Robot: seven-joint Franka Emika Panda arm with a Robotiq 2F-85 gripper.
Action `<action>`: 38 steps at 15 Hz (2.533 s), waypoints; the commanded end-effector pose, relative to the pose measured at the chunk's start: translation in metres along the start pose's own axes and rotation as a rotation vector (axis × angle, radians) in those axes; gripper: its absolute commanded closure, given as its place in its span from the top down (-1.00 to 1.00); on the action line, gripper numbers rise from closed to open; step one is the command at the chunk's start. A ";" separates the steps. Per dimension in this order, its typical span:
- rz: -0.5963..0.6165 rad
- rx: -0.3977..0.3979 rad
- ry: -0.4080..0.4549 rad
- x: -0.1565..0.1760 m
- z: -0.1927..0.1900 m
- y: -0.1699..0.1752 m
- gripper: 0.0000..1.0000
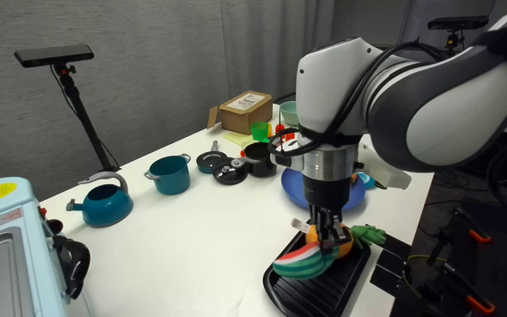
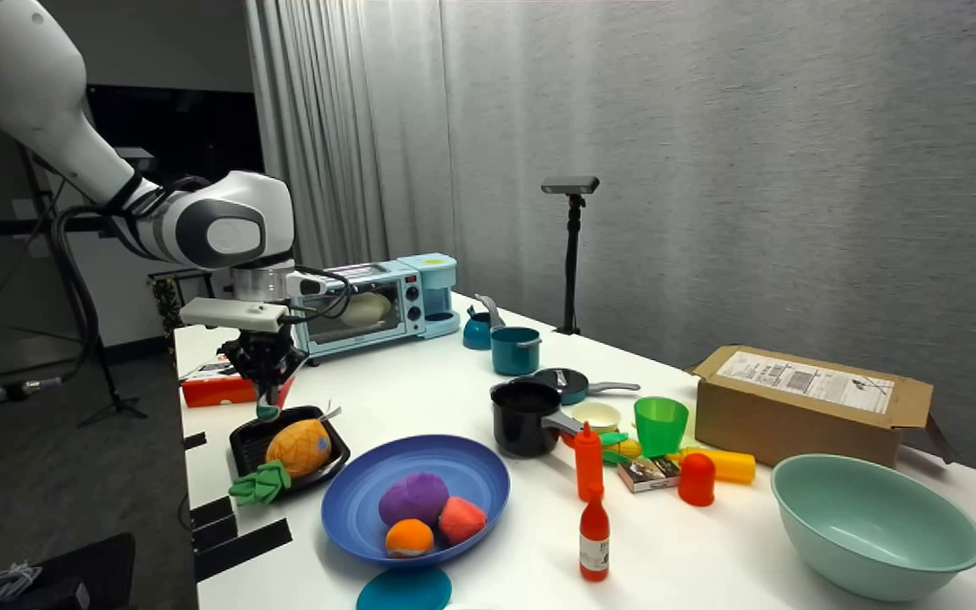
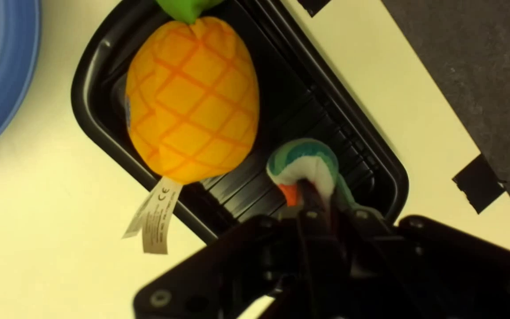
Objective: Put the pineapple and watermelon plushies on the black plate, then put the purple and strawberry plushies in the black pot, then the orange plushie on the white plate
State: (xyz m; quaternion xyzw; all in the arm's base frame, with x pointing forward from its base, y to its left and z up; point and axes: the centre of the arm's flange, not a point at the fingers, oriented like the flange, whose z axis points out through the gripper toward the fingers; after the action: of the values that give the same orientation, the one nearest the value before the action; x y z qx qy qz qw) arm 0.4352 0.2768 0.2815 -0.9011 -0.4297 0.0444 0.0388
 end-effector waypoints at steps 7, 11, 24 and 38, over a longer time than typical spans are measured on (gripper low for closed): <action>0.024 -0.038 -0.007 0.013 -0.002 0.013 0.27; 0.179 -0.077 0.054 0.009 -0.045 0.050 0.87; 0.863 -0.166 0.109 -0.081 -0.156 0.219 1.00; 0.880 -0.145 0.077 -0.079 -0.130 0.230 1.00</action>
State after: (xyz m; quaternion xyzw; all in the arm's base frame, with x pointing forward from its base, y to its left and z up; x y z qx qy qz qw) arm 0.5676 0.0693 0.4076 -0.9990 -0.0196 -0.0289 -0.0287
